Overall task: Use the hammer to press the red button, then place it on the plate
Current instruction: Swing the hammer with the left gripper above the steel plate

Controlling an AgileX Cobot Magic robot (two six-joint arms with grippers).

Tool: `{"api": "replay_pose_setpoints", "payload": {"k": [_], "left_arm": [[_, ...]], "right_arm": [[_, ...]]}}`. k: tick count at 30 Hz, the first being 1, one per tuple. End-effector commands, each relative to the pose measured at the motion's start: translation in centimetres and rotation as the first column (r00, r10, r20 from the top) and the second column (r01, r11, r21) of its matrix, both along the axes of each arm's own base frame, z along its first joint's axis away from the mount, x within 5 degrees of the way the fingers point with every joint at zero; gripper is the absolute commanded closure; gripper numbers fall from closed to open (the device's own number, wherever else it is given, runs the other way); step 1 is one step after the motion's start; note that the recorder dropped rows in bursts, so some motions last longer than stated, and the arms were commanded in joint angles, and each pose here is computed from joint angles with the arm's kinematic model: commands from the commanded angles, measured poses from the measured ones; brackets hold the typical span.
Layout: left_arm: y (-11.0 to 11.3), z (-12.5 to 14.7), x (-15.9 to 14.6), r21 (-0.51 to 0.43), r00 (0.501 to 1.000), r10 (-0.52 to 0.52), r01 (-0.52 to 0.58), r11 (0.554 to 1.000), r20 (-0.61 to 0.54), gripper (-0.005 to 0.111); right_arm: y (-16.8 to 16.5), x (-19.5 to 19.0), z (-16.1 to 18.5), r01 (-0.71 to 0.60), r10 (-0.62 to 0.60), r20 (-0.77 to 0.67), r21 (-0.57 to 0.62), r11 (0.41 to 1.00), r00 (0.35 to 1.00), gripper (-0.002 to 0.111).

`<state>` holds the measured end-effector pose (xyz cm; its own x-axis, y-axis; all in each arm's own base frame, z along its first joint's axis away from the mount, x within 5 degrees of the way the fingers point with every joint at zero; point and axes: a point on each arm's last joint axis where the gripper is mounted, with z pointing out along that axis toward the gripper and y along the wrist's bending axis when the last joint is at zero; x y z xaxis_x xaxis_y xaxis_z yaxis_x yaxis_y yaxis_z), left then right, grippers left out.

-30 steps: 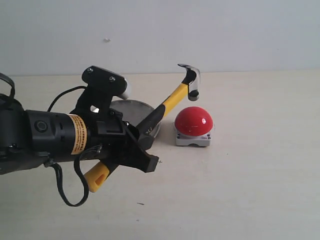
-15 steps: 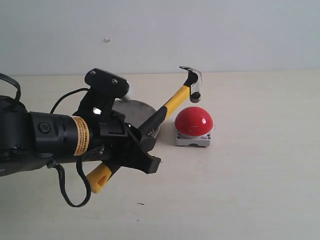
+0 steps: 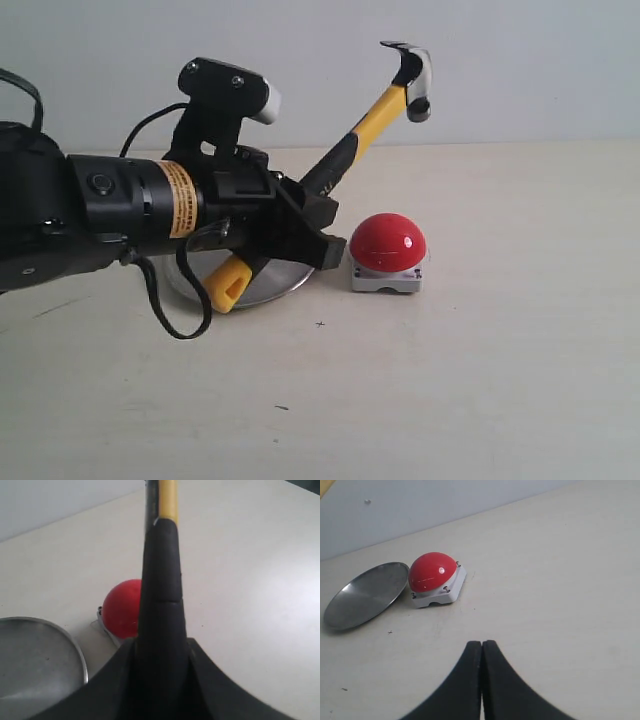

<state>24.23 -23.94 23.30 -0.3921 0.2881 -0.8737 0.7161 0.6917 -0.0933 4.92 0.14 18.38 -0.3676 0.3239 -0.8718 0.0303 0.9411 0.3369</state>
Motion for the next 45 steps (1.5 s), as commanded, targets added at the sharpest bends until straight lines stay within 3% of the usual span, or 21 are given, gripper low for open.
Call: {"api": "replay_pose_setpoints", "payload": {"k": [1, 5, 7, 10, 17, 22, 26, 32, 37, 45], "left_arm": [[-0.4, -2.3, 1.3, 0.032, 0.999, 0.013, -0.012, 0.999, -0.043, 0.107], [-1.1, -7.7, 1.8, 0.102, 0.979, 0.061, -0.041, 0.994, -0.197, 0.107], [-1.3, -8.4, 1.5, 0.123, 0.976, 0.057, -0.032, 0.992, -0.211, 0.107], [-1.0, -5.5, 1.4, 0.091, 0.986, 0.058, -0.045, 0.995, -0.155, 0.107], [1.8, 5.2, -0.9, -0.065, 0.995, 0.086, -0.083, 0.994, 0.049, 0.107], [4.2, 8.8, -2.6, -0.091, 0.984, 0.144, -0.134, 0.987, 0.105, 0.107], [5.2, 10.0, -3.6, -0.134, 0.98, 0.168, -0.153, 0.979, 0.106, 0.107], [5.4, 9.5, -4.4, -0.219, 0.986, 0.145, -0.125, 0.968, 0.078, 0.107], [5.9, 8.5, -4.4, -0.378, 0.993, 0.104, -0.076, 0.923, 0.056, 0.107], [8.7, 6.9, -2.4, -0.534, 0.97, 0.241, -0.215, 0.818, -0.021, 0.107]], "right_arm": [[0.0, 0.0, -0.1, -0.003, 0.003, 0.006, 0.006, 1.0, 1.0, 0.108], [0.0, 0.0, -0.1, -0.003, 0.003, 0.006, 0.006, 1.0, 1.0, 0.108], [0.0, 0.0, -0.1, -0.003, 0.003, 0.006, 0.006, 1.0, 1.0, 0.108], [0.0, 0.0, -0.1, -0.003, 0.003, 0.006, 0.006, 1.0, 1.0, 0.108], [0.0, 0.0, -0.1, -0.003, 0.003, 0.006, 0.006, 1.0, 1.0, 0.108], [0.0, 0.0, -0.1, -0.003, 0.003, 0.006, 0.006, 1.0, 1.0, 0.108], [0.0, 0.0, -0.1, -0.003, 0.003, 0.006, 0.006, 1.0, 1.0, 0.108], [0.0, 0.0, -0.1, -0.003, 0.003, 0.007, 0.006, 1.0, 1.0, 0.108], [0.0, 0.0, -0.1, -0.003, 0.003, 0.007, 0.006, 1.0, 1.0, 0.108], [0.0, 0.0, -0.1, -0.003, 0.003, 0.007, 0.006, 1.0, 1.0, 0.108]]}}
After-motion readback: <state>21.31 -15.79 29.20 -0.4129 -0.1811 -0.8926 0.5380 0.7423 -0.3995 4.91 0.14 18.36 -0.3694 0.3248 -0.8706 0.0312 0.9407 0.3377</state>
